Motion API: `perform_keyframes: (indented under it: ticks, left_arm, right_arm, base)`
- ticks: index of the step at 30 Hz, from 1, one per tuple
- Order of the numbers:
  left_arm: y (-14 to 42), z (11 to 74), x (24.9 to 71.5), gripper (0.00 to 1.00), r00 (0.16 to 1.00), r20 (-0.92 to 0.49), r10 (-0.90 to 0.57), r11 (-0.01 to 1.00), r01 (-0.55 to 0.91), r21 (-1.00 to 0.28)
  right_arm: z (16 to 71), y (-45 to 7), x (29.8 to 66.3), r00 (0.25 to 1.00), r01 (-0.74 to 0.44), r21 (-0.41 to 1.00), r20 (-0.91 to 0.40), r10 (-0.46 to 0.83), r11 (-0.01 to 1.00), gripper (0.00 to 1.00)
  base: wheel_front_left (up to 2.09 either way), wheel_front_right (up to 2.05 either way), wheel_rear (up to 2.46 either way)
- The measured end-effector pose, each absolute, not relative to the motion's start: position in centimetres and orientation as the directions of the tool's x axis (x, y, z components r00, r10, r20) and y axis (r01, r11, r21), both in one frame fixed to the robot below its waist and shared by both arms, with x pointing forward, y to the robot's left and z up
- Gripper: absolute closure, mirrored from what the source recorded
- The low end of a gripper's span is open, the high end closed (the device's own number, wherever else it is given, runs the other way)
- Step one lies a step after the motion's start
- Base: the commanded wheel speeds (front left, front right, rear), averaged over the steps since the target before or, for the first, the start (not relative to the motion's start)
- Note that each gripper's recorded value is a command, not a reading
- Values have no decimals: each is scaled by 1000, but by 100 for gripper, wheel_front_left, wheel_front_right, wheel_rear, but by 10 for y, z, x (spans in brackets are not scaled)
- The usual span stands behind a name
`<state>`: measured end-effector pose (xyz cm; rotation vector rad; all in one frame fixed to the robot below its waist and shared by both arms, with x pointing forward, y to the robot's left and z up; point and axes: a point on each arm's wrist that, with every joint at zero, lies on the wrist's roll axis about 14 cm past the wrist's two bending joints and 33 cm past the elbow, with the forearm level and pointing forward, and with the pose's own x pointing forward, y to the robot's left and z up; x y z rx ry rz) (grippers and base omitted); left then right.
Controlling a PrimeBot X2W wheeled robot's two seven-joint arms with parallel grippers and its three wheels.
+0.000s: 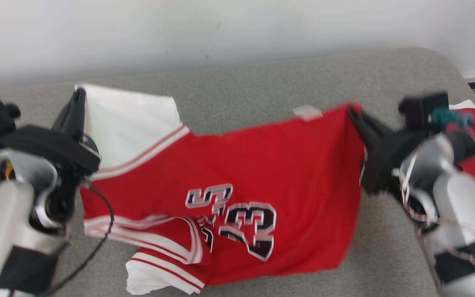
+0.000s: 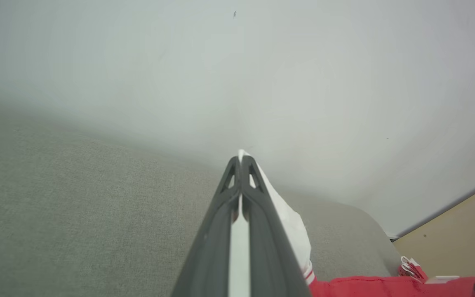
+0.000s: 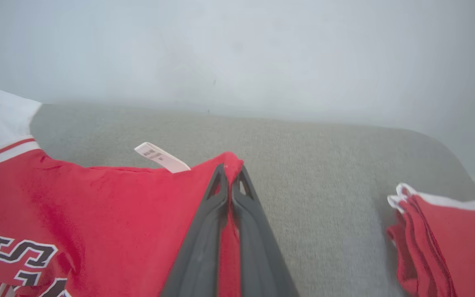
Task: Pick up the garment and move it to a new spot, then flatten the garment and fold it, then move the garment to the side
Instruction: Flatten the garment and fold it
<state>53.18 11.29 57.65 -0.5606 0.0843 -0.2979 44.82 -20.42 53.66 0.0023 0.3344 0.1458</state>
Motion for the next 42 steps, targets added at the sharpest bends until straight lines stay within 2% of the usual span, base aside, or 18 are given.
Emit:
perform_keyframes:
  ticks: [3,7,11,13,19,25,27,30,33,35,42]
  left_arm:
    - [106,606,544,100,930,48,-364,806,341,-483]
    - [99,676,568,100,880,195,-433,789,474,-391]
    - [111,725,595,100,848,307,-431,827,508,-242]
    - [107,748,605,100,810,383,-444,835,529,-152]
    - [95,801,623,100,666,609,-430,833,553,-16]
    - [93,846,608,100,457,809,-370,822,567,56]
    - [88,843,607,100,430,817,-385,810,581,75]
    - [78,806,622,100,487,758,-434,792,607,63]
    - [68,738,638,100,591,638,-494,780,626,25]
    - [67,679,641,100,674,543,-501,773,631,-68]
    - [60,582,593,100,786,375,-491,737,605,-302]
  right_arm:
    - [580,-190,478,960,-215,-46,-194,202,975,100]
    - [611,-190,517,965,-245,-159,-134,225,956,100]
    - [640,-185,564,969,-246,-236,-55,240,940,100]
    - [649,-187,585,972,-227,-268,-10,233,936,100]
    - [671,-217,636,979,-109,-337,125,160,935,100]
    - [703,-228,659,954,-11,-411,270,133,912,100]
    - [706,-228,662,948,8,-452,288,138,892,100]
    - [685,-230,670,962,4,-506,238,135,863,100]
    - [641,-231,674,983,-40,-523,134,129,851,100]
    - [581,-234,668,993,-109,-527,-19,117,843,100]
    - [510,-229,627,969,-222,-462,-203,141,858,100]
  base:
    - [0,0,0]
    - [0,0,0]
    - [0,0,0]
    - [0,0,0]
    - [0,0,0]
    - [0,0,0]
    - [0,0,0]
    - [0,0,0]
    - [0,0,0]
    - [0,0,0]
    - [0,0,0]
